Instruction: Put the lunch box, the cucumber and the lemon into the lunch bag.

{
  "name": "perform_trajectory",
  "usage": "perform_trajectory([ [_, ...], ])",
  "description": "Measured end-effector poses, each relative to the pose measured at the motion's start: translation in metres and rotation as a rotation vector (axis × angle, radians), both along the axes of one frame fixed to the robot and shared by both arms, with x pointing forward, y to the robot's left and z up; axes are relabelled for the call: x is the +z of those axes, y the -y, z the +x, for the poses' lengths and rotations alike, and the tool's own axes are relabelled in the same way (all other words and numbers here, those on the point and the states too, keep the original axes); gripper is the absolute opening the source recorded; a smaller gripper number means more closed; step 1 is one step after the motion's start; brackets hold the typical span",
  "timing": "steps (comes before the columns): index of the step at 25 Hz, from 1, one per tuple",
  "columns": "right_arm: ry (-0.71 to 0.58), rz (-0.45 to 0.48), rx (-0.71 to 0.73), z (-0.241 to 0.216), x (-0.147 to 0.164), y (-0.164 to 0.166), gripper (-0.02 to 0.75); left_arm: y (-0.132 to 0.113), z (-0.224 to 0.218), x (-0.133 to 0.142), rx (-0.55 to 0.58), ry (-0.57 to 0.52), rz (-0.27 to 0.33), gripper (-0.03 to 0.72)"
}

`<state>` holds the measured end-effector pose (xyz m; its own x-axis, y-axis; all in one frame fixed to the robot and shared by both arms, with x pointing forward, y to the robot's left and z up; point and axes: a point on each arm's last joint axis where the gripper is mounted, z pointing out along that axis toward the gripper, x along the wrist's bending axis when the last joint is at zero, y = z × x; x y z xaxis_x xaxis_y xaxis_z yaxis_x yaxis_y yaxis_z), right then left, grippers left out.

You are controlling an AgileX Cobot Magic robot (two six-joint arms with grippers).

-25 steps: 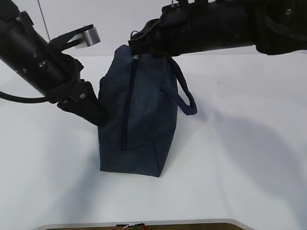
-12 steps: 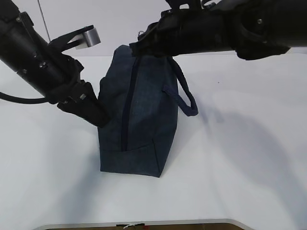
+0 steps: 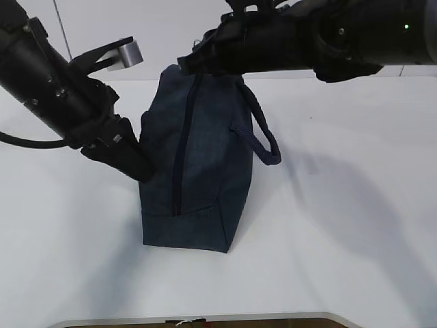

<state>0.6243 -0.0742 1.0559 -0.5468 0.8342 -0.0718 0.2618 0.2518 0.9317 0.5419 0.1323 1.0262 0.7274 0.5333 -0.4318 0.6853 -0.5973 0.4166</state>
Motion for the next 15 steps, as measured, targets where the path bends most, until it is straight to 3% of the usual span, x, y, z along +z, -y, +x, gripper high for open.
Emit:
perform_trajectory([
  [15,0.02,0.002,-0.061,0.031,-0.007,0.005,0.005,0.0,-0.001,0.0,-0.009,-0.012,0.001,-0.013],
])
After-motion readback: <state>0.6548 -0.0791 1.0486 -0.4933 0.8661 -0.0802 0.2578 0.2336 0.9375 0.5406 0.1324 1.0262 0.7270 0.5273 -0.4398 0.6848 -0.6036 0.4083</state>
